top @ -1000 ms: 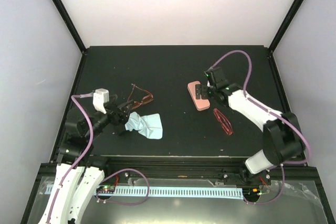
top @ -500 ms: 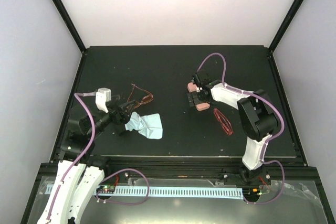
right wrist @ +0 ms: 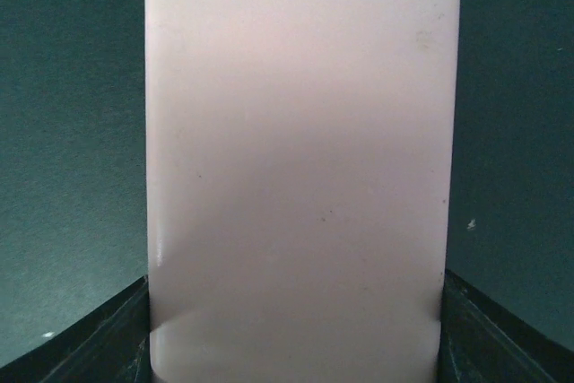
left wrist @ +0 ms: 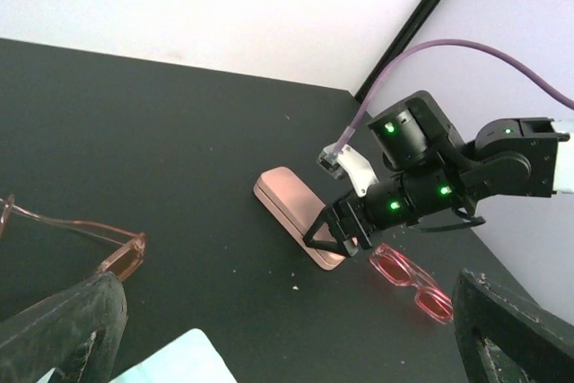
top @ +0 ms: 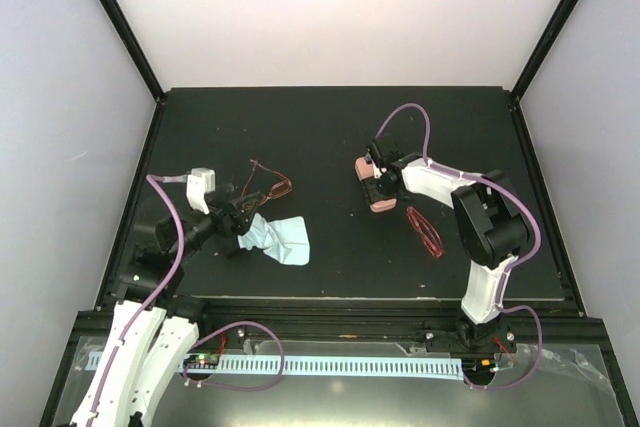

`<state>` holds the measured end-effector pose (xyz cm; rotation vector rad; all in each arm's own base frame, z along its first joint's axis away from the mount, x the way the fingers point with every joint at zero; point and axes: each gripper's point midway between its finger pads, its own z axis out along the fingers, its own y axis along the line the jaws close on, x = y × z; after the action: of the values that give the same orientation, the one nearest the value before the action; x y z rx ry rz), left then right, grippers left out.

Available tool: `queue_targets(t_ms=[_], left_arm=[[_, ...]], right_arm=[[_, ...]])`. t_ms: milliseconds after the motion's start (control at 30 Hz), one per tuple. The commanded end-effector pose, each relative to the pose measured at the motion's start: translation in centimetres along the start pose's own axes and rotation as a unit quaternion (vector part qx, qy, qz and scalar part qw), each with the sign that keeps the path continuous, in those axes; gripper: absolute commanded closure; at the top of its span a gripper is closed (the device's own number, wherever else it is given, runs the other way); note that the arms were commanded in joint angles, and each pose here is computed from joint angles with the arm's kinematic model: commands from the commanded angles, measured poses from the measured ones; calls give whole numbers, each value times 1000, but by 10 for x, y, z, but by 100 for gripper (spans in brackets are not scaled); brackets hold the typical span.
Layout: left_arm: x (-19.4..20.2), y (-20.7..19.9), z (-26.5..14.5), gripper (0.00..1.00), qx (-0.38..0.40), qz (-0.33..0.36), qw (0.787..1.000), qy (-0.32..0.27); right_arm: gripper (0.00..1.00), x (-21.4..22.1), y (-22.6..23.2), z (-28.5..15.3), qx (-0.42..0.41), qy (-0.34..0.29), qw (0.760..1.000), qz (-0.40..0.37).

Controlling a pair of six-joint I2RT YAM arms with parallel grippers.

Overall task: Organize the sunglasses
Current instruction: Pick up the sunglasses case from the center of the board.

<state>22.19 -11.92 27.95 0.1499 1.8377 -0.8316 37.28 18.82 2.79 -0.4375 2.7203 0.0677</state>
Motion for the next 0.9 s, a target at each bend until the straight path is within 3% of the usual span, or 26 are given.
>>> queue_targets(t_ms=[0,167,267,467,633,867], left_arm=[[-2,-3,6,1,19,-25,999,-1],[7,0,19,1,34,-75,996,23],[16,-1,31,1,57,-113,991,45],[24,-6,58,1,111,-187,972,93],[34,-15,86,2,138,-211,957,141],[39,-38,109,2,181,-207,945,178]], right_arm=[[40,-12,18,-27,-58,-29,998,12],[40,-29,63,-83,-204,-89,975,25],[39,-34,92,-121,-311,-116,942,42],[40,-44,124,-177,-443,-146,881,77],[40,-39,155,-206,-508,-140,848,61],[41,-27,186,-219,-545,-117,829,50]])
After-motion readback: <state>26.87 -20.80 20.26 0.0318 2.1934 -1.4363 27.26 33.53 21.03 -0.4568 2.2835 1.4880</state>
